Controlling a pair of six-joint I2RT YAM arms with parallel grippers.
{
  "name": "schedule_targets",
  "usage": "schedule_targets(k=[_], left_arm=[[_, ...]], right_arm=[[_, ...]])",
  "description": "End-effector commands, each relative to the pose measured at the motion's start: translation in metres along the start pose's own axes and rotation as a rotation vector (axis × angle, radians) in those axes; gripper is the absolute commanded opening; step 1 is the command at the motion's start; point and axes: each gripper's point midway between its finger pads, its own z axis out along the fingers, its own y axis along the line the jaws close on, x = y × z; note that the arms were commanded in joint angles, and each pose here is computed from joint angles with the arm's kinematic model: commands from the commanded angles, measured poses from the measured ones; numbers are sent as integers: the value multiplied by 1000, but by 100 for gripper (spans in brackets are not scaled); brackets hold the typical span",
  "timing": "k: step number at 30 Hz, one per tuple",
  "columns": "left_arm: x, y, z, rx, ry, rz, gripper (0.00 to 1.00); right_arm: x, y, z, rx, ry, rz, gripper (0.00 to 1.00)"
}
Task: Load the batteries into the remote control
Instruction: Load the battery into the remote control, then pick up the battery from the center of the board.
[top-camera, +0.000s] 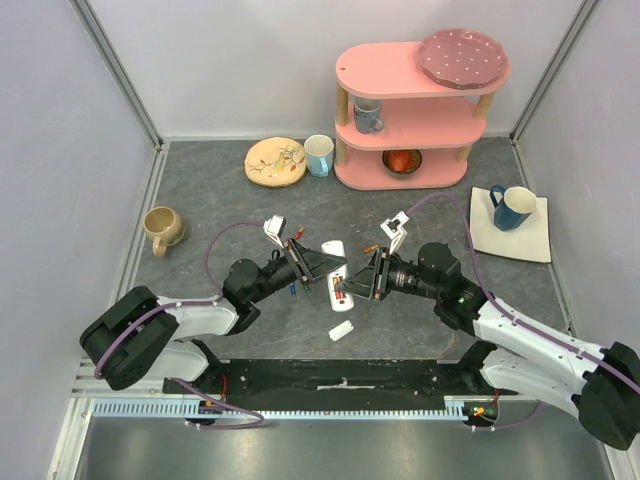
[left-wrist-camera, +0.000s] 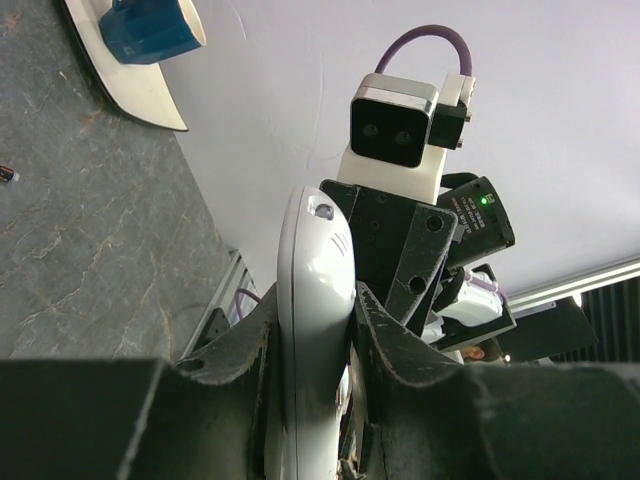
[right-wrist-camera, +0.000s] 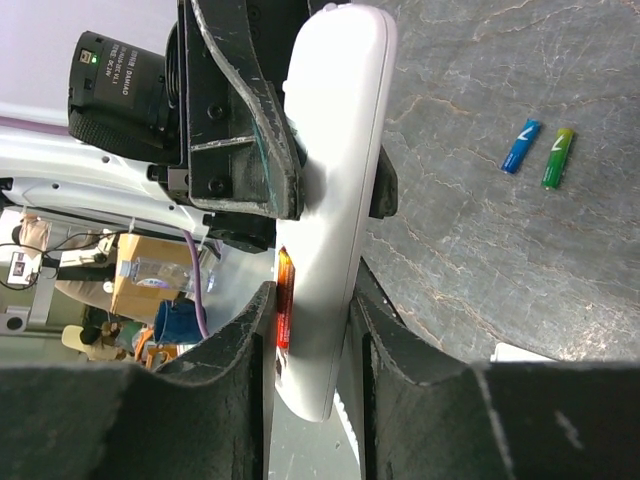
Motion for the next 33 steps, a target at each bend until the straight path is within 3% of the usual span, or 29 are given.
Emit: schedule_targets(k=[1,3,6,14,18,21,24,28,33], left_arm=[[-8,-124,-16,479,-61,122,2],[-9,-121,-17,468,-69,124,2],[-8,-112,-17,444,-73,130,2],[-14,-91,-18,384,-104,148,2],[-21,-77,-21,337,-117,158,2],[-25,-70,-24,306,-122,171,2],[-23,-58,-26,250,-92,193,2],[-16,-30,-27,58,-22,285,2],[-21,-26,-47,6,-82,358,2]], right_arm=[[-5,-11,4,70,-17,-44,43],[-8,-7,2,63,-22,-48,53],[-11,1,0,53,-21,-54,60],[-28,20,-20,65,-44,-133,71],[-45,22,-35,133,-67,-249,75],[-48,5,-45,248,-62,-311,76],[-52,-45,-59,494,-74,-335,77],[-51,-126,-89,908,-76,-323,72],[-46,-155,-90,998,-72,-344,70]])
